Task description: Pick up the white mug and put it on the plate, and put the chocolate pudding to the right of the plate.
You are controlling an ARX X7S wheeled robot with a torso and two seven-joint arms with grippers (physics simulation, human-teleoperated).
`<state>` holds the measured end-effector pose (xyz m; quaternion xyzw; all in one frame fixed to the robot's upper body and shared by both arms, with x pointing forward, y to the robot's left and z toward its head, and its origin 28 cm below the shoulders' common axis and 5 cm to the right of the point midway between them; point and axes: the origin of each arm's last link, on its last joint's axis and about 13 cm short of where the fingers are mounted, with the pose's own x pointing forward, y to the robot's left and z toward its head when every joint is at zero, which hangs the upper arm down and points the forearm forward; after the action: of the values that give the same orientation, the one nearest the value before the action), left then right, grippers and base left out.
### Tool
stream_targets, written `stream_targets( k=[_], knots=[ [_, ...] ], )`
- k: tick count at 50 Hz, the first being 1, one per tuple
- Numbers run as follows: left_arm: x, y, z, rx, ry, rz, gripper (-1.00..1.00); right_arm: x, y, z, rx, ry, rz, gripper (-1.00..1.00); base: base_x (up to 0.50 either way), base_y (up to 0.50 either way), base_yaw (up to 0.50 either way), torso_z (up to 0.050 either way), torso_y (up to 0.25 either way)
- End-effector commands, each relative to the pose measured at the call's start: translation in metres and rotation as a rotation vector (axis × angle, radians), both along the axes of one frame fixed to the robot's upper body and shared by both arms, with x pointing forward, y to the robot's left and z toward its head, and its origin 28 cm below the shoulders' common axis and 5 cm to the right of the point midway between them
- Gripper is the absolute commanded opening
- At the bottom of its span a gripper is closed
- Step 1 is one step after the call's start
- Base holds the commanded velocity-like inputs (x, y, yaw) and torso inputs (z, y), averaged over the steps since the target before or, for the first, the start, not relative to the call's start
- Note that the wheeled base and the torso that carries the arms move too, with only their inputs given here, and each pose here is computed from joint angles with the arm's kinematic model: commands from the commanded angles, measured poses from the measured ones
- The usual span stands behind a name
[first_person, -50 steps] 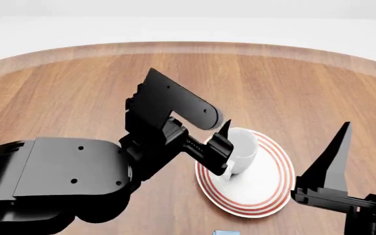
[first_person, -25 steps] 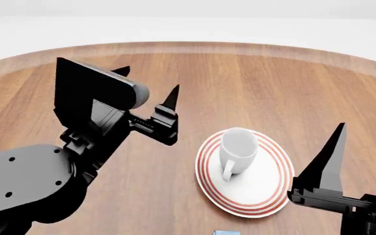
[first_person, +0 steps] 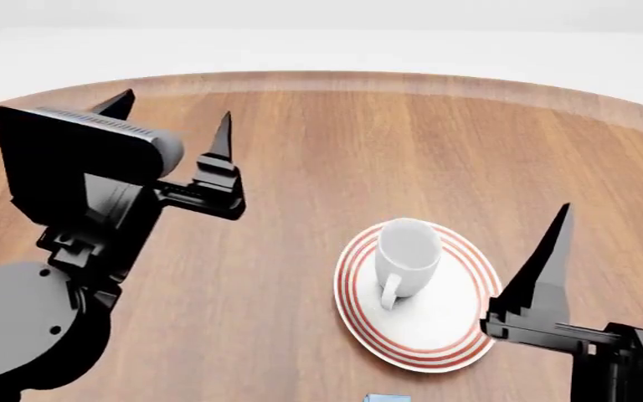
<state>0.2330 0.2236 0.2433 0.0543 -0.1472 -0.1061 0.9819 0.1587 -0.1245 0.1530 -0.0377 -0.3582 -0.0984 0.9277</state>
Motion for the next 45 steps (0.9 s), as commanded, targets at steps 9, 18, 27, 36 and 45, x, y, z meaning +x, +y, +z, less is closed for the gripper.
stream_targets(
  k=[9,18,27,36,45],
  knots=[
    [-0.001,0.002,-0.006,0.023,-0.019,0.045,1.0,-0.005,0.026,0.002,0.037,0.313,0.059,1.0,0.0,0.0,0.0,0.0,0.0],
    [-0.002,0.002,-0.007,0.029,-0.01,0.047,1.0,-0.012,0.032,0.004,0.001,0.363,0.045,1.0,0.0,0.0,0.0,0.0,0.0],
    [-0.002,0.002,-0.009,0.019,-0.001,0.041,1.0,-0.03,0.038,0.012,-0.028,0.452,0.028,1.0,0.0,0.0,0.0,0.0,0.0],
    [-0.001,0.001,-0.009,0.011,0.008,0.031,1.0,-0.041,0.047,0.015,-0.034,0.51,0.069,1.0,0.0,0.0,0.0,0.0,0.0],
    [-0.002,0.0,-0.007,0.016,0.005,0.027,1.0,-0.051,0.054,0.013,0.001,0.657,0.164,1.0,0.0,0.0,0.0,0.0,0.0]
  ],
)
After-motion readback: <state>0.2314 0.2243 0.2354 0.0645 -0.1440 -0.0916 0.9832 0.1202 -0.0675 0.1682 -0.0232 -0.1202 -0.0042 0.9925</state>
